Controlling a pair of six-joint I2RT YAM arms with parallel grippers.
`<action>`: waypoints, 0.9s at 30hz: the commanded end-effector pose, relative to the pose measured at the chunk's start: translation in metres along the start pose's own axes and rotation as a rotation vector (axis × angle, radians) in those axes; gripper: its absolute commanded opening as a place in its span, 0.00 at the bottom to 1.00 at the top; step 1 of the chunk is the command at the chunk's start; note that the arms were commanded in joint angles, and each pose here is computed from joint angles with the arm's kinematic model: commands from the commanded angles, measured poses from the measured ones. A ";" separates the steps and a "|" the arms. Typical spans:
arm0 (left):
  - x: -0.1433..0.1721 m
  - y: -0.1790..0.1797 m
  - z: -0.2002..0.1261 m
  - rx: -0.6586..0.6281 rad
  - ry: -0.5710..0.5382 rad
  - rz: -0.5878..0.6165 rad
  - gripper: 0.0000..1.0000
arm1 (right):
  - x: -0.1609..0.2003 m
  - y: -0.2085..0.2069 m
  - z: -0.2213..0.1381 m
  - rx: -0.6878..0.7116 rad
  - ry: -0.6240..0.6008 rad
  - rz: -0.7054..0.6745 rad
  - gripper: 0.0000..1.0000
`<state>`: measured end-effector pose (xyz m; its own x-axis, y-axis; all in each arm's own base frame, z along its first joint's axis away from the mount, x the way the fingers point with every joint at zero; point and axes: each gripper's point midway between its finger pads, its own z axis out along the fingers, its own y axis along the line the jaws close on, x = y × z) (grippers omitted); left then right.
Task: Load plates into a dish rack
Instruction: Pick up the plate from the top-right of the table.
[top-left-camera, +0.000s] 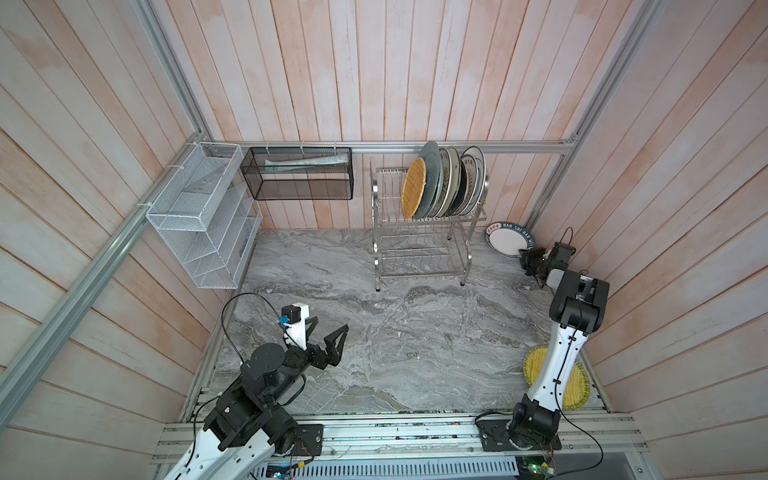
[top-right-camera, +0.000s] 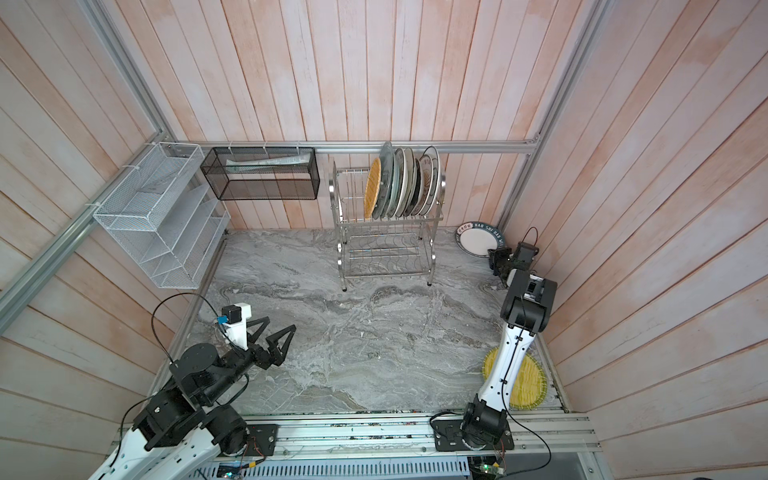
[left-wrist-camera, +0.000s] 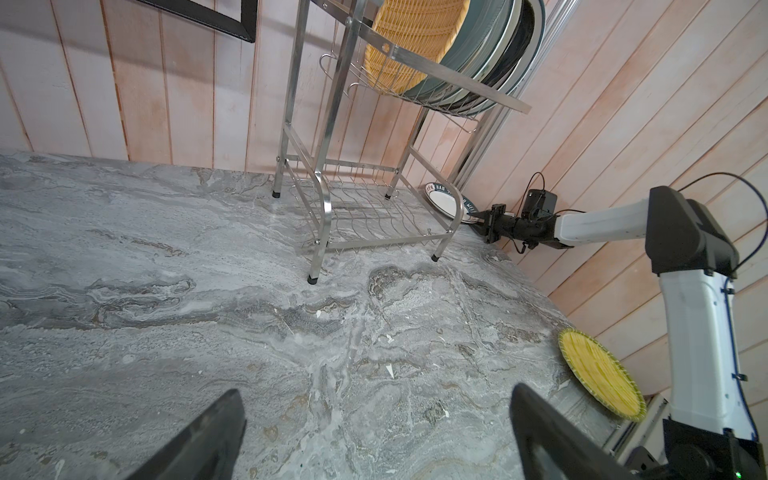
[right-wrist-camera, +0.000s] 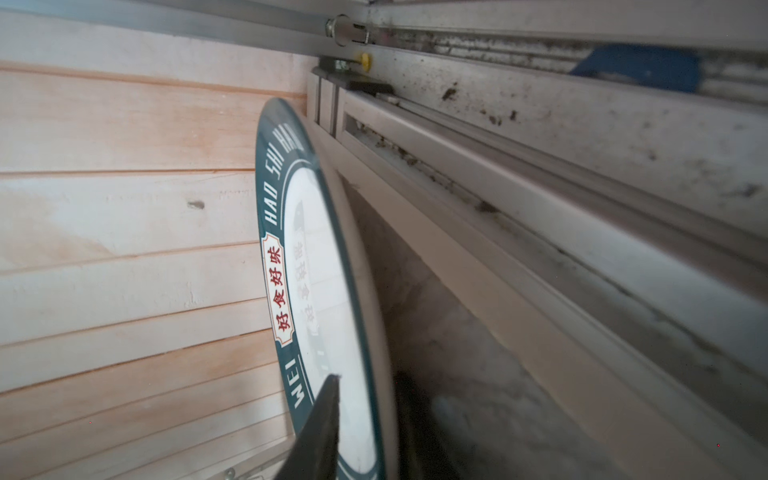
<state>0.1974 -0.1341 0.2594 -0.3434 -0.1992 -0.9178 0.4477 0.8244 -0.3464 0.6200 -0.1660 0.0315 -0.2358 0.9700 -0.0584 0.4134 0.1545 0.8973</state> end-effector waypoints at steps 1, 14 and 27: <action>-0.003 0.004 -0.001 -0.019 -0.019 0.001 1.00 | 0.004 -0.027 0.007 0.050 0.010 0.041 0.12; -0.003 0.004 -0.002 -0.022 -0.020 -0.001 1.00 | 0.008 0.033 -0.041 -0.045 -0.049 -0.022 0.00; -0.003 0.001 -0.001 0.000 -0.022 -0.002 1.00 | 0.049 0.039 -0.184 0.084 -0.221 -0.053 0.00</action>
<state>0.1972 -0.1335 0.2593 -0.3428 -0.1996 -0.9180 0.4462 0.8253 -0.3461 0.4844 -0.1439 0.1426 -0.0975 0.9799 -0.1739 0.4441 0.1992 0.8736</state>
